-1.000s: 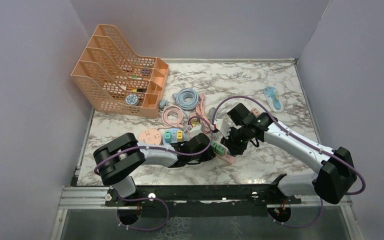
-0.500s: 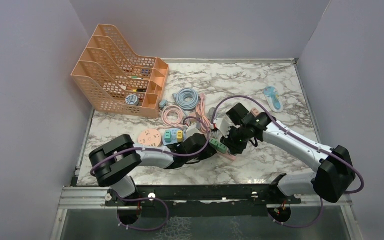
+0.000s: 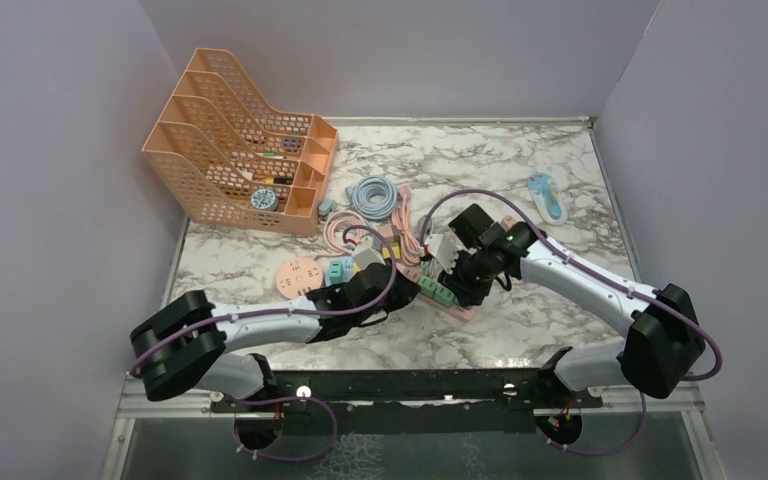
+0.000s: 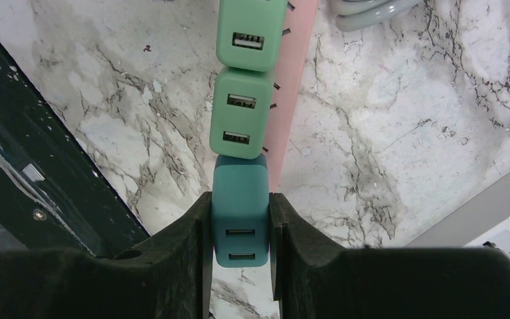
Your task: Insert the plug
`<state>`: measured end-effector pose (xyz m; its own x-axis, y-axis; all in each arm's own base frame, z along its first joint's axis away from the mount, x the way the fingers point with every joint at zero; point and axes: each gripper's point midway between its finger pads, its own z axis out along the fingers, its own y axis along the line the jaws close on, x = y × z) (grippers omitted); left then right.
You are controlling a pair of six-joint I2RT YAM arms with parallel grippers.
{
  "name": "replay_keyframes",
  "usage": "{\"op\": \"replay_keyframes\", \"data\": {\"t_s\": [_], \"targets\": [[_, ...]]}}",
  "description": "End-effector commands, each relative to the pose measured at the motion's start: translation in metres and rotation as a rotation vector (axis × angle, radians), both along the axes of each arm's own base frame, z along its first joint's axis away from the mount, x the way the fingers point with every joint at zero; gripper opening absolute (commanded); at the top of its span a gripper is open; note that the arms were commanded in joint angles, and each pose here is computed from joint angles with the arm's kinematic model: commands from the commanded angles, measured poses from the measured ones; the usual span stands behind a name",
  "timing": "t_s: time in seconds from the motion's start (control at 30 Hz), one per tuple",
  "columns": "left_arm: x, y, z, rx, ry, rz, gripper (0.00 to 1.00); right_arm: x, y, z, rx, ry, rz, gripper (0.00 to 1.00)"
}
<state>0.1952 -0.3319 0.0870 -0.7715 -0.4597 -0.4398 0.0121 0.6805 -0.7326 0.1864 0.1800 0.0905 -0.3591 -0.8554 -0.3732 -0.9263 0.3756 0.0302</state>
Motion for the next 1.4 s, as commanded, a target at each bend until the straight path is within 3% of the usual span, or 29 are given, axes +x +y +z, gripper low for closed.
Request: {"op": "replay_keyframes", "data": {"t_s": [0.0,0.47,0.97,1.37], "targets": [[0.02,0.023,0.04,0.034,-0.108,0.104,0.15,0.007,0.01,-0.001,0.025,-0.017,0.028,0.03],[0.04,0.108,0.114,0.13,-0.299,0.351,0.16,0.003,0.0,-0.031,-0.075,0.061,0.013,0.01],[0.048,0.136,0.126,0.137,-0.333,0.415,0.16,0.028,-0.027,-0.043,-0.22,-0.076,-0.089,0.01],[0.051,0.155,0.146,0.158,-0.388,0.448,0.16,0.02,-0.016,-0.062,-0.21,-0.023,0.014,0.01]]}}
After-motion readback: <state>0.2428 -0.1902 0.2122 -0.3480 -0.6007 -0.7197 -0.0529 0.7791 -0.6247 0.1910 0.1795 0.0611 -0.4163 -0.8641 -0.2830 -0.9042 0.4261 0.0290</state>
